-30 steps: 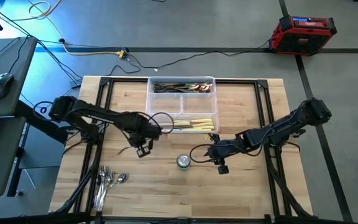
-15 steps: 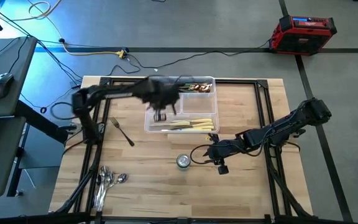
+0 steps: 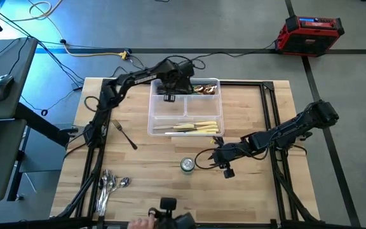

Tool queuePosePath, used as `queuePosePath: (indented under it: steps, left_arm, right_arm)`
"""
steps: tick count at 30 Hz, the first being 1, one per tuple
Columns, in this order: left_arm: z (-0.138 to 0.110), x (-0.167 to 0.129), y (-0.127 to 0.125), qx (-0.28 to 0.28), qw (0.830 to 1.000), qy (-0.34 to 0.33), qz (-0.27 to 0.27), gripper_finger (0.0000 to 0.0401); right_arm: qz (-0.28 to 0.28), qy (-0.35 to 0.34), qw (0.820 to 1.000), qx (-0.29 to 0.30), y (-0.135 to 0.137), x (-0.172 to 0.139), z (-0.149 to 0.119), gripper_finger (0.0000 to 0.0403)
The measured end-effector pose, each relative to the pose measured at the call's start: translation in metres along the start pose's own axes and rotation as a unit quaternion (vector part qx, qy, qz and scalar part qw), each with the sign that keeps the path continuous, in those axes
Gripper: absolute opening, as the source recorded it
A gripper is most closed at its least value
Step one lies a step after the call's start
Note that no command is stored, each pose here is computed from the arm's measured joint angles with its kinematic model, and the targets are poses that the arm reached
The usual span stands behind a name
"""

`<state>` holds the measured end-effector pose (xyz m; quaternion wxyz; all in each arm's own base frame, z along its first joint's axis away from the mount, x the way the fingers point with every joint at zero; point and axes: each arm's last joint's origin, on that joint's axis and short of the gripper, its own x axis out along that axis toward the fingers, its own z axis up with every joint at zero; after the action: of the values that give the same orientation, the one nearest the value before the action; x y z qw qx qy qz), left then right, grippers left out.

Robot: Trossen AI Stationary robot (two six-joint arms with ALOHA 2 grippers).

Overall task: Sort silverware
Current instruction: Put the black fork into the silverware tray

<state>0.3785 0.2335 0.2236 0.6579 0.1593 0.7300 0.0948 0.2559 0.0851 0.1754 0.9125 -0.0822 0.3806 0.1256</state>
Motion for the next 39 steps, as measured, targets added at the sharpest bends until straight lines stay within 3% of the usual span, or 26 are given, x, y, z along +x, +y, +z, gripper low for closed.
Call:
queuePosePath:
  steps: [6,13,16,20,25,29,36,39]
  left_arm:
    - [0.004,0.049,-0.003,0.035,0.997,0.059,-0.037,0.0]
    - [0.009,0.064,-0.002,0.044,0.995,0.094,0.009,0.0007]
    - [0.006,0.051,0.002,0.031,0.995,0.088,0.029,0.0027]
    - [-0.003,0.013,0.011,-0.022,0.996,0.061,0.068,0.0059]
    - [-0.015,-0.035,0.01,-0.056,0.997,-0.014,0.054,0.0086]
    - [-0.024,-0.057,0.005,-0.08,0.995,-0.023,0.055,0.0095]
    - [-0.043,-0.097,-0.036,-0.168,0.984,0.011,-0.049,0.0097]
    - [-0.047,-0.108,-0.065,-0.193,0.979,0.023,-0.058,0.0097]
  right_arm:
    - [-0.001,0.0,1.0,-0.03,0.0,0.0,0.0,0.0103]
    - [-0.007,0.001,1.0,-0.029,-0.005,0.0,0.0,0.0103]
    - [-0.01,0.001,1.0,-0.026,-0.007,0.0,0.0,0.0103]
    - [-0.009,0.002,1.0,-0.026,-0.007,0.0,0.0,0.0103]
    - [-0.009,0.005,1.0,-0.026,-0.007,0.0,-0.001,0.0103]
    - [-0.009,0.006,1.0,-0.026,-0.007,0.0,-0.001,0.0103]
    - [-0.008,0.016,1.0,-0.005,-0.007,0.0,-0.003,0.0103]
    - [-0.007,0.021,1.0,0.001,-0.007,0.0,-0.004,0.0103]
